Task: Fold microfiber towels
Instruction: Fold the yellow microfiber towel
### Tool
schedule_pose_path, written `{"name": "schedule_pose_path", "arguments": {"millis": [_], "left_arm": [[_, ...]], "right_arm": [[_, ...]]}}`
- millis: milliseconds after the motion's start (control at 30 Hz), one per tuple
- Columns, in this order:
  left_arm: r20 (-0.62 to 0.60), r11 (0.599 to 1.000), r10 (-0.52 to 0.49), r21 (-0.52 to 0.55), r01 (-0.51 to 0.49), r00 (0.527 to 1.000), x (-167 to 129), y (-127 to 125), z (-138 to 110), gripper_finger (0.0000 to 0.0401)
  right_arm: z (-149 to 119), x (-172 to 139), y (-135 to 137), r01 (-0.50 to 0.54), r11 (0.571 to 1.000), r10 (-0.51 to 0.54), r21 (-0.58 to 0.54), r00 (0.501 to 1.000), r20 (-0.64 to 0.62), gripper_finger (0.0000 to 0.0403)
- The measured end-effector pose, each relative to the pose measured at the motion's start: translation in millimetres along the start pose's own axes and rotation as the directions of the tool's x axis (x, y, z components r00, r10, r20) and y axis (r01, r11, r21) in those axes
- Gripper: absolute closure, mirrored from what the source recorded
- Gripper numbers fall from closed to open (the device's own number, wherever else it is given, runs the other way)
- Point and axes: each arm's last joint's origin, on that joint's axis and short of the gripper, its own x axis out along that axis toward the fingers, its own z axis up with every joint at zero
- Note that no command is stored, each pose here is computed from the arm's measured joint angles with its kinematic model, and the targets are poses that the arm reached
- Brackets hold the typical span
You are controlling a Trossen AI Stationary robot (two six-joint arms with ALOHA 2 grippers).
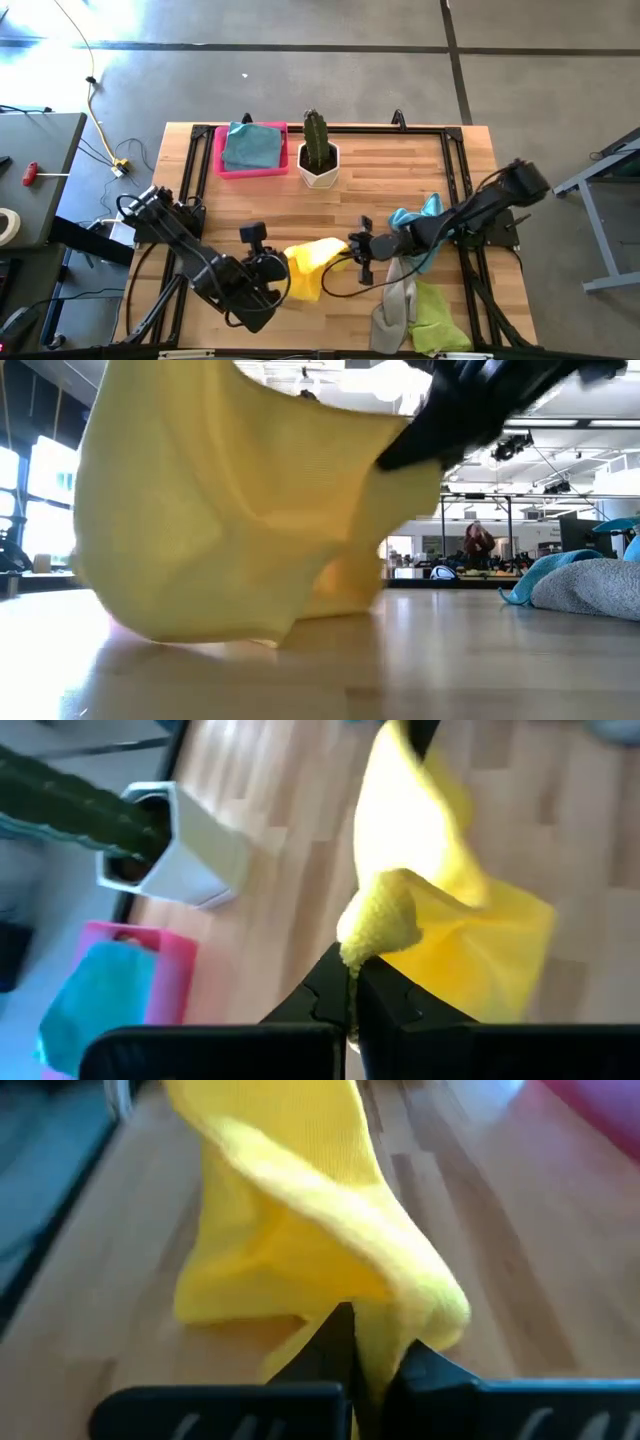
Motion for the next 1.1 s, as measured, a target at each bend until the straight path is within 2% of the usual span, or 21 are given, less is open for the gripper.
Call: {"name": "schedule_pose_path", "arguments": {"millis": [133,233,333,500,633,700,733,767,833,900,933,1000,1100], "left_arm": [[0.013,0.995,0.095,-0.007,-0.095,0.995,16,-1,-5,0.0401],[0.034,0.986,0.167,0.010,-0.167,0.985,27,4,-3,0.0401],[0.045,0.973,0.223,0.051,-0.225,0.974,37,13,3,0.0401],[0.058,0.946,0.298,0.119,-0.303,0.953,46,37,14,0.0401],[0.088,0.929,0.357,0.070,-0.364,0.930,42,68,20,0.0401],[0.094,0.927,0.370,0.028,-0.374,0.924,37,83,21,0.0401],[0.089,0.929,0.368,0.011,-0.371,0.925,35,89,22,0.0401],[0.075,0.935,0.355,-0.010,-0.355,0.932,34,94,22,0.0401],[0.014,0.957,0.283,-0.075,-0.281,0.959,38,95,20,0.0401],[-0.069,0.974,0.180,-0.128,-0.188,0.981,47,85,13,0.0401],[-0.102,0.980,0.131,-0.138,-0.144,0.986,53,75,7,0.0401],[-0.144,0.987,0.024,-0.154,-0.046,0.989,70,47,-9,0.0401],[-0.143,0.977,-0.146,-0.175,0.120,0.979,93,1,-39,0.0401]], "right_arm": [[29,-27,4,0.113,0.990,-0.123,-0.086,0.984,-0.126,0.0402],[50,-43,1,0.227,0.956,-0.259,-0.184,0.950,-0.175,0.0403],[69,-59,-4,0.331,0.884,-0.403,-0.330,0.898,-0.177,0.0403],[99,-81,-20,0.412,0.744,-0.562,-0.526,0.811,-0.161,0.0403],[119,-93,-38,0.449,0.624,-0.660,-0.639,0.741,-0.124,0.0403],[127,-96,-45,0.472,0.599,-0.684,-0.647,0.721,-0.108,0.0403],[129,-96,-49,0.476,0.604,-0.686,-0.639,0.718,-0.114,0.0403],[130,-95,-52,0.479,0.628,-0.678,-0.613,0.724,-0.128,0.0403],[126,-91,-56,0.462,0.729,-0.615,-0.505,0.766,-0.187,0.0403],[113,-81,-55,0.383,0.858,-0.483,-0.342,0.828,-0.284,0.0403],[102,-73,-52,0.330,0.902,-0.412,-0.277,0.850,-0.329,0.0403],[75,-57,-41,0.223,0.953,-0.289,-0.207,0.875,-0.389,0.0403],[32,-38,-20,0.072,0.982,-0.137,-0.172,0.903,-0.407,0.0403]]}}
